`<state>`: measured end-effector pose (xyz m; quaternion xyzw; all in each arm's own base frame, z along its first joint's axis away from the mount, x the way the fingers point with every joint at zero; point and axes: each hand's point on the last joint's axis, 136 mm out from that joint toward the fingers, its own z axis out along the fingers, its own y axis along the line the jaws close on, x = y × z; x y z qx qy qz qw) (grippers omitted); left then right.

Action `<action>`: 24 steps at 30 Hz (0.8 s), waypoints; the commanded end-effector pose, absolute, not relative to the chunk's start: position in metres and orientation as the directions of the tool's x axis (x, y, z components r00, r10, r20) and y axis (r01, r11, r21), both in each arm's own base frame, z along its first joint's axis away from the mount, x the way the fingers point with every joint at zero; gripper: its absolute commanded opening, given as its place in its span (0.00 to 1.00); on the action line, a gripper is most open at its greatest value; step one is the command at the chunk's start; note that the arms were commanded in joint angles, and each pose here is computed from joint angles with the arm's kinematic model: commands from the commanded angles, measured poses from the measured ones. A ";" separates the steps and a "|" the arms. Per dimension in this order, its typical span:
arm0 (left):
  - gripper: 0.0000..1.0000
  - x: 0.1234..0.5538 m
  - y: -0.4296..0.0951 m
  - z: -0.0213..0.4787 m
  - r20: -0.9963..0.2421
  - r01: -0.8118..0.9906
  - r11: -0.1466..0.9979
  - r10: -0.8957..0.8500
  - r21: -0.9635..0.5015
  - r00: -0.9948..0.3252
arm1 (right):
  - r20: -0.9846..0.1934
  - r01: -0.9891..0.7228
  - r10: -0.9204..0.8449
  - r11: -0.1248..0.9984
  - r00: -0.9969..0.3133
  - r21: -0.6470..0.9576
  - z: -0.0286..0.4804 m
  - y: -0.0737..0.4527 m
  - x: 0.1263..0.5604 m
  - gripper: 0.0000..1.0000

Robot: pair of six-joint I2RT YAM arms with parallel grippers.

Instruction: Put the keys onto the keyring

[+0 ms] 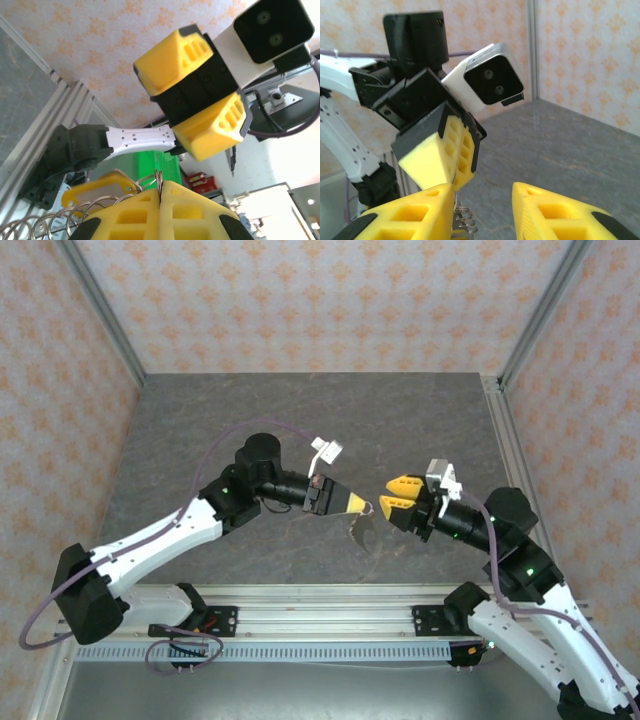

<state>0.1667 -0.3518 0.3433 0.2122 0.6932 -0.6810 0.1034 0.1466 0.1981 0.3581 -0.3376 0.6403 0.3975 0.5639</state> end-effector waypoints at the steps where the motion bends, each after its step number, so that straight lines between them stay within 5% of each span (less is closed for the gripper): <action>1: 0.00 0.165 -0.358 0.356 -0.360 0.348 -0.096 0.157 -0.932 -0.920 | -0.993 -0.870 -0.033 0.486 -0.117 0.086 0.354 0.191 0.145 0.36; 10: 0.00 0.172 -0.368 0.344 -0.227 0.216 -0.080 0.187 -0.973 -0.956 | -0.994 -0.844 -0.095 0.536 -0.045 -0.013 0.353 0.180 0.146 0.37; 20: 0.00 0.147 -0.355 0.313 -0.067 0.103 0.099 0.313 -0.990 -0.948 | -0.992 -0.793 -0.128 0.603 0.006 -0.083 0.361 0.174 0.163 0.39; 24: 0.00 0.140 -0.351 0.310 -0.037 0.091 0.136 0.355 -0.987 -0.934 | -0.988 -0.836 -0.153 0.544 -0.021 -0.066 0.356 0.183 0.157 0.38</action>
